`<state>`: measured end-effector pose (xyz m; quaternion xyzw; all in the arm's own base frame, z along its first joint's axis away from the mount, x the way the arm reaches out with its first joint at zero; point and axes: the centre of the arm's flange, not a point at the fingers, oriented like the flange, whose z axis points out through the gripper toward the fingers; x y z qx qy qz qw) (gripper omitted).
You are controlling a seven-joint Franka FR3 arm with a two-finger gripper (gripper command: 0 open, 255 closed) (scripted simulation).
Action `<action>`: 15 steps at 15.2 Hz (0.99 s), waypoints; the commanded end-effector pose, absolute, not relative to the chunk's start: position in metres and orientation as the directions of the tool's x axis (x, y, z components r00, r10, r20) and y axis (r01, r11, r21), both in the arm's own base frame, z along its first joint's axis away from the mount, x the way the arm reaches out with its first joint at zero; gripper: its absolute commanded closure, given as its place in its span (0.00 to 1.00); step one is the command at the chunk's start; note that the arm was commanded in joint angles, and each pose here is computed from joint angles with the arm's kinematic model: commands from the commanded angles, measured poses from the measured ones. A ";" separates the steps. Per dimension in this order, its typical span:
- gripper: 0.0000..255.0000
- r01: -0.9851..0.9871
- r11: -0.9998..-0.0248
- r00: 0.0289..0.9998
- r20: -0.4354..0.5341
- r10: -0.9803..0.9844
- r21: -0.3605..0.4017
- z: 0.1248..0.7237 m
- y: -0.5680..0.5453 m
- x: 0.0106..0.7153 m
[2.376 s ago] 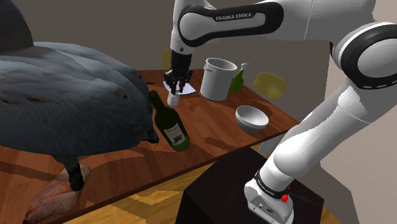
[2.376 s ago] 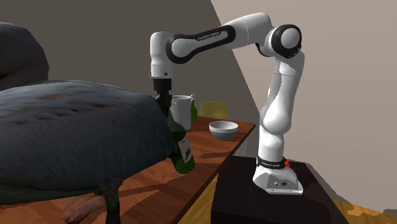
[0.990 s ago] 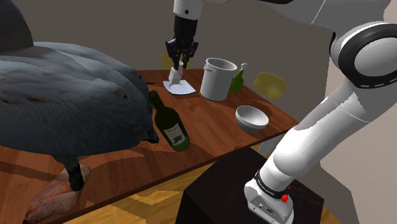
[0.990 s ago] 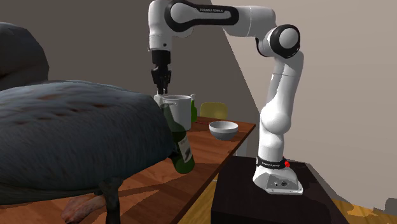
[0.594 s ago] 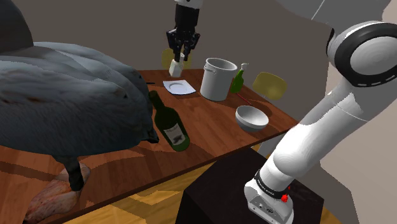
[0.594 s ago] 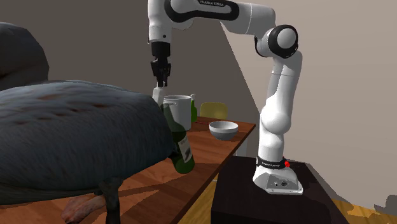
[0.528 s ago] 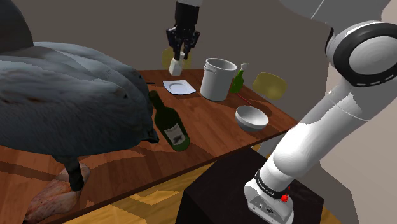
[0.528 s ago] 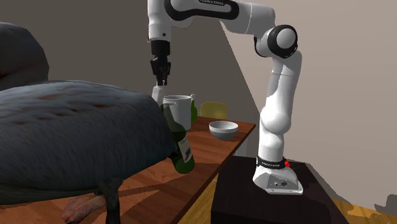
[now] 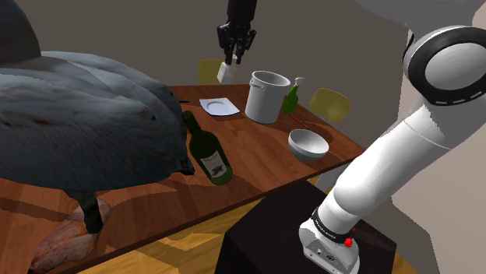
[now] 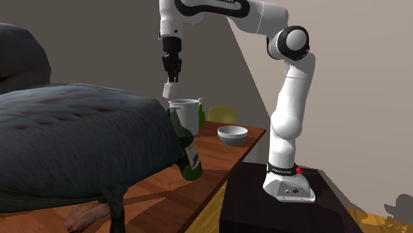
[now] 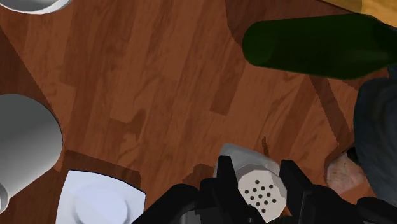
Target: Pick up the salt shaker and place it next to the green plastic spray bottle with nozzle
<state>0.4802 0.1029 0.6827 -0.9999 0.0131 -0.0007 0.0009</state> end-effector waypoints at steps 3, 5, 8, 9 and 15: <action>1.00 -0.025 -1.000 1.000 0.001 -0.025 -0.002 0.683 0.049 0.478; 1.00 -0.025 -1.000 1.000 0.001 -0.025 -0.002 0.683 0.022 0.476; 1.00 -0.025 -1.000 1.000 0.001 -0.025 -0.002 0.683 -0.017 0.474; 1.00 -0.025 -1.000 1.000 0.001 -0.025 -0.002 0.683 -0.030 0.473; 1.00 -0.025 -1.000 1.000 0.001 -0.025 -0.002 0.683 -0.109 0.467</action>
